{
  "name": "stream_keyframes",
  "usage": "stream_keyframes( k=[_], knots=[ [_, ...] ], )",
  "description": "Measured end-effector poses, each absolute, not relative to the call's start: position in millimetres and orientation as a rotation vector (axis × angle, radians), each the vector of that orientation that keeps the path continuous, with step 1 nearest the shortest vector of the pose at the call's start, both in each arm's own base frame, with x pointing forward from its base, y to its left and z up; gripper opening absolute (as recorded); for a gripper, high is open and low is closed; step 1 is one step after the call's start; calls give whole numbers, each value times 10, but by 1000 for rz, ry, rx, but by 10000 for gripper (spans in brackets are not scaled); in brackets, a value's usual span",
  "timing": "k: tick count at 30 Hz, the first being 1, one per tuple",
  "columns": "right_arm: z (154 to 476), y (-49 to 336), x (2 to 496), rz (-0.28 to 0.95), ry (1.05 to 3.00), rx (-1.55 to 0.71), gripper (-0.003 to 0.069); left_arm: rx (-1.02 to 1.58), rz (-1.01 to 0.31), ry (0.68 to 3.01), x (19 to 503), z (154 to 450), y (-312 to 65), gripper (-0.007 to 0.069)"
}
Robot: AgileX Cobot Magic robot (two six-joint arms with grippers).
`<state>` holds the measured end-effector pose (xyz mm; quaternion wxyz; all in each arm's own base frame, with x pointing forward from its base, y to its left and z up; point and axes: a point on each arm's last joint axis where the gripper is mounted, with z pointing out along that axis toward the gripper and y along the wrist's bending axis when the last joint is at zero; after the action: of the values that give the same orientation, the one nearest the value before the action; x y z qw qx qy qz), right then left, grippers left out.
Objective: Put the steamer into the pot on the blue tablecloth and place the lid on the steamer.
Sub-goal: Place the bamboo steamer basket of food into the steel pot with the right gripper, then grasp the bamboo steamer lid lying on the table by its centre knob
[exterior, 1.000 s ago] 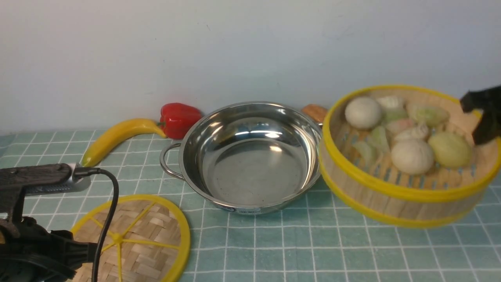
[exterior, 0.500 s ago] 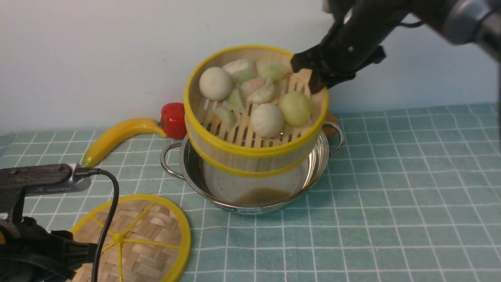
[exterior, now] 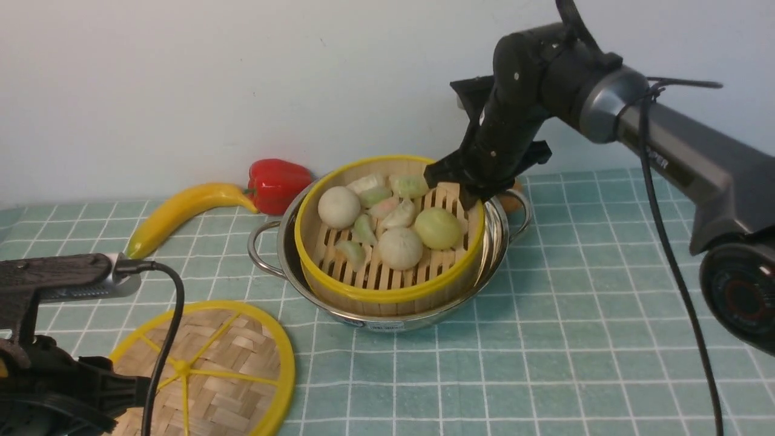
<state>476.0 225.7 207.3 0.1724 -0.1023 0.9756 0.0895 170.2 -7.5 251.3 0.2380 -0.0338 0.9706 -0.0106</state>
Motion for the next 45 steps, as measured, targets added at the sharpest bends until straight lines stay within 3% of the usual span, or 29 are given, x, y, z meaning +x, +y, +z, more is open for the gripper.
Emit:
stream_keyframes(
  k=[17, 27, 31, 36, 40, 42, 43, 44, 45],
  knots=[
    [1905, 2272, 4798, 249, 2789, -267, 97, -91, -32, 2633, 1723, 2525, -76, 284],
    [1972, 2281, 4800, 276, 2768, -260, 380, -88, -40, 2576, 1800, 2531, -82, 284],
    [2127, 2271, 4778, 287, 2740, -259, 449, -91, -43, 2595, 1864, 2470, -88, 284],
    [2586, 2216, 4694, 296, 2650, -259, 497, -120, -83, 2637, 2020, 2305, -123, 284],
    [3352, 2109, 4454, 354, 2501, -250, 503, -108, -84, 2650, 2196, 2127, -136, 284],
    [3868, 2034, 4210, 439, 2398, -246, 505, -111, -86, 2646, 2299, 2018, -142, 284],
    [3869, 2034, 4210, 439, 2398, -247, 505, -112, -87, 2646, 2307, 2009, -143, 284],
    [4266, 1966, 3971, 514, 2312, -264, 504, -118, -89, 2640, 2387, 1917, -147, 284],
    [4352, 1950, 3913, 531, 2292, -269, 504, -118, -89, 2640, 2394, 1917, -148, 284]
  ],
)
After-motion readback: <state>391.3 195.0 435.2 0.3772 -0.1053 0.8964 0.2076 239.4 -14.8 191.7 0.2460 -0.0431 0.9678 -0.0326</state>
